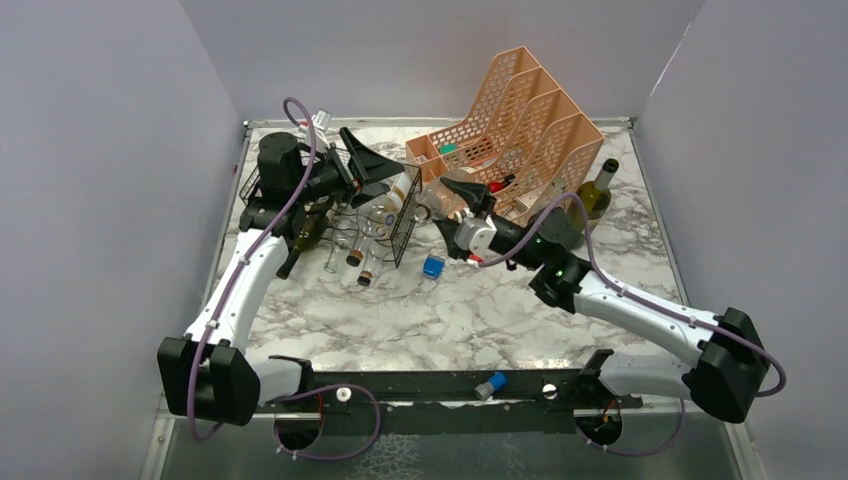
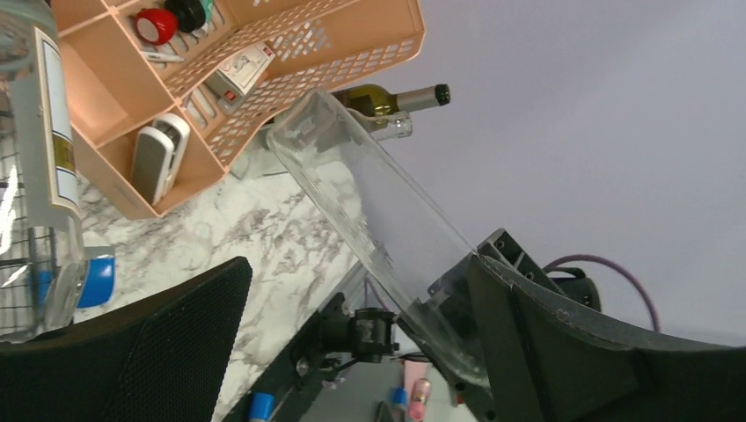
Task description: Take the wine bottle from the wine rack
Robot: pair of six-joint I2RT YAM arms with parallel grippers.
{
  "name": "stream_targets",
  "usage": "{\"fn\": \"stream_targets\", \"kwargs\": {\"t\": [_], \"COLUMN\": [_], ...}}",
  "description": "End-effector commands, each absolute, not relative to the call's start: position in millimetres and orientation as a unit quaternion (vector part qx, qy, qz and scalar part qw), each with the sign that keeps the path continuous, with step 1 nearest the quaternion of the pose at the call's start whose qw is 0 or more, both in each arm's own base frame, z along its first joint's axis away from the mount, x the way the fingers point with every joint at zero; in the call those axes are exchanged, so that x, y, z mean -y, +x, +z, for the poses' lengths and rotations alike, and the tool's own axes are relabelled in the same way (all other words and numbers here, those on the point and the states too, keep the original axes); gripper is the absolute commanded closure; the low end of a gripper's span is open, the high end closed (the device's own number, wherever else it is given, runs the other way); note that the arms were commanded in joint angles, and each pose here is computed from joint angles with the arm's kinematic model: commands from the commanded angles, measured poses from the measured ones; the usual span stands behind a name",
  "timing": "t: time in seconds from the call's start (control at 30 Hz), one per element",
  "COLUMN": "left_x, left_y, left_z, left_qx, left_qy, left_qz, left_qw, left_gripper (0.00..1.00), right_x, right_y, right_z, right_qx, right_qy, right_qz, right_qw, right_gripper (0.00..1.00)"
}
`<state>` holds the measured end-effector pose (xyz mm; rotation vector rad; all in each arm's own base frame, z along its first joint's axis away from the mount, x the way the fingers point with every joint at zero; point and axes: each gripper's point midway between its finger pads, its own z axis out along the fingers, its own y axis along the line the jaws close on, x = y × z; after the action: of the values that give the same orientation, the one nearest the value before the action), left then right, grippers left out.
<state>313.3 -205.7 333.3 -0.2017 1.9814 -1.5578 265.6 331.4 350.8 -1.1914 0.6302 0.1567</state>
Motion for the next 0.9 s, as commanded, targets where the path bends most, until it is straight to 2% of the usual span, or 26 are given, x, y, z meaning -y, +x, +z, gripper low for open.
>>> {"fn": "stream_targets", "kwargs": {"t": [0.0,0.1,0.23,0.47,0.87], "left_x": [199,196,195,196,195], "left_y": [315,315,315,317,313], "left_z": [346,346,343,340,339], "left_qx": [-0.752,-0.758,-0.758,-0.759,-0.763], "left_qy": [-0.026,-0.020,-0.020,-0.019,-0.019], "left_qz": [-0.551,-0.537,-0.533,-0.534,-0.530], "left_qw": [0.361,0.371,0.374,0.371,0.369], "left_gripper": [0.01,0.01,0.01,0.01,0.01], "right_x": [-302,-290,-267,-241,-192], "right_y": [275,268,257,262,307], "right_z": [342,326,307,267,230], "right_qx": [-0.438,-0.504,-0.561,-0.633,-0.671], "right_qy": [-0.467,-0.433,-0.375,-0.296,-0.151], "right_qz": [0.119,0.157,0.191,0.182,0.167], "right_qw": [0.759,0.730,0.713,0.692,0.706], "right_gripper": [0.64,0.66,0.76,0.76,0.76]}}
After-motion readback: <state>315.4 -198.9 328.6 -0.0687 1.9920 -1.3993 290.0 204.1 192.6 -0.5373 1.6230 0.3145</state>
